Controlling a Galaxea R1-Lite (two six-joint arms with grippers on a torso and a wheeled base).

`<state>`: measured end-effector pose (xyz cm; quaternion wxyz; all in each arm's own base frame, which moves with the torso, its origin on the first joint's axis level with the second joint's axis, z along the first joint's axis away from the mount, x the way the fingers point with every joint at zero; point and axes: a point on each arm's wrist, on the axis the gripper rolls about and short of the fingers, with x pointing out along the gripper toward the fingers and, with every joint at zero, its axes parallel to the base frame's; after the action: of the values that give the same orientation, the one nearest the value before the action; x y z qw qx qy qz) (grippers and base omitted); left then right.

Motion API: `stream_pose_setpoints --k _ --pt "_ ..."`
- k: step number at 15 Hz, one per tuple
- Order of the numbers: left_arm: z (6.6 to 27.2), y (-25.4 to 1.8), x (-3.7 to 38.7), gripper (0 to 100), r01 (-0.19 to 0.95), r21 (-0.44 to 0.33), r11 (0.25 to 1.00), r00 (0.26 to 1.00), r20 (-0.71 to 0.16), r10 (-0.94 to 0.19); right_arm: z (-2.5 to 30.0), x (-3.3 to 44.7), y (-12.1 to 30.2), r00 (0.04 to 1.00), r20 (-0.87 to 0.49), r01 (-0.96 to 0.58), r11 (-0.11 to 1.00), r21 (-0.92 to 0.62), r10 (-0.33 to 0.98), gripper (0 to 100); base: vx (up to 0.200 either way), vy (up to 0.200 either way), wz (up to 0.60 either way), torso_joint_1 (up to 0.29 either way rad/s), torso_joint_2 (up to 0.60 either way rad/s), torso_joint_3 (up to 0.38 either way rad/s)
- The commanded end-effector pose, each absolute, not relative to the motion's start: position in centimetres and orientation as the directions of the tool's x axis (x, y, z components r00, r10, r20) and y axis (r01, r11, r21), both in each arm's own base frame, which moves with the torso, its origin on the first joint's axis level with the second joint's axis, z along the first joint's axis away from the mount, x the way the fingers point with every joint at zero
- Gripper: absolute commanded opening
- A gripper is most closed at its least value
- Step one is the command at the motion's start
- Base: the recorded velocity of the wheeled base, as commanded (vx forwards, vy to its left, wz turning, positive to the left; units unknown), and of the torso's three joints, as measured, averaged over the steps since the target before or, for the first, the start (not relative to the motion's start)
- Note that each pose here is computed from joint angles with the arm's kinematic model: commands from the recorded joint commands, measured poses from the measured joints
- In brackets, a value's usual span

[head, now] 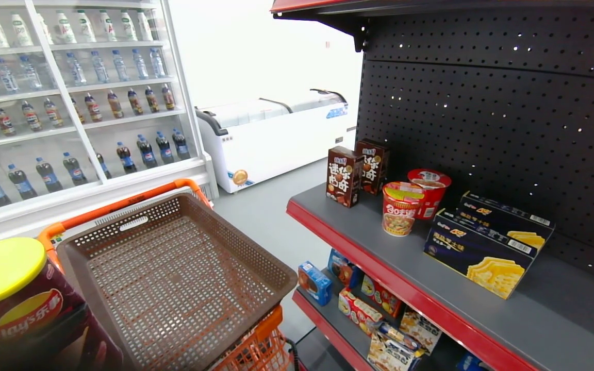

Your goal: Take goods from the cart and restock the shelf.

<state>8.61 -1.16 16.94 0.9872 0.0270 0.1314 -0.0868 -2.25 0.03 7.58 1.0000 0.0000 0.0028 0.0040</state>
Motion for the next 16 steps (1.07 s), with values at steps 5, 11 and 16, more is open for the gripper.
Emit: stream_pose_setpoints --k 5,11,16 --pt "17.07 -1.19 8.71 0 0.174 0.006 0.985 0.951 -0.262 -0.167 7.59 -2.25 0.03 1.0 -0.006 -0.011 1.0 0.0 0.011 100 0.0 0.0 -0.48 -0.003 0.0 0.001" --pt "16.93 -1.2 8.71 0 0.177 0.006 0.984 0.948 -0.268 -0.169 7.59 -2.25 0.03 1.0 -0.006 -0.011 1.0 0.0 0.011 100 0.0 0.0 -0.6 0.003 0.0 0.001" --pt "16.87 -1.18 8.65 0 0.174 0.006 0.985 0.949 -0.268 -0.166 7.59 -2.25 0.03 1.0 -0.006 -0.011 1.0 0.0 0.011 100 0.0 0.0 -0.6 0.002 0.0 0.001"
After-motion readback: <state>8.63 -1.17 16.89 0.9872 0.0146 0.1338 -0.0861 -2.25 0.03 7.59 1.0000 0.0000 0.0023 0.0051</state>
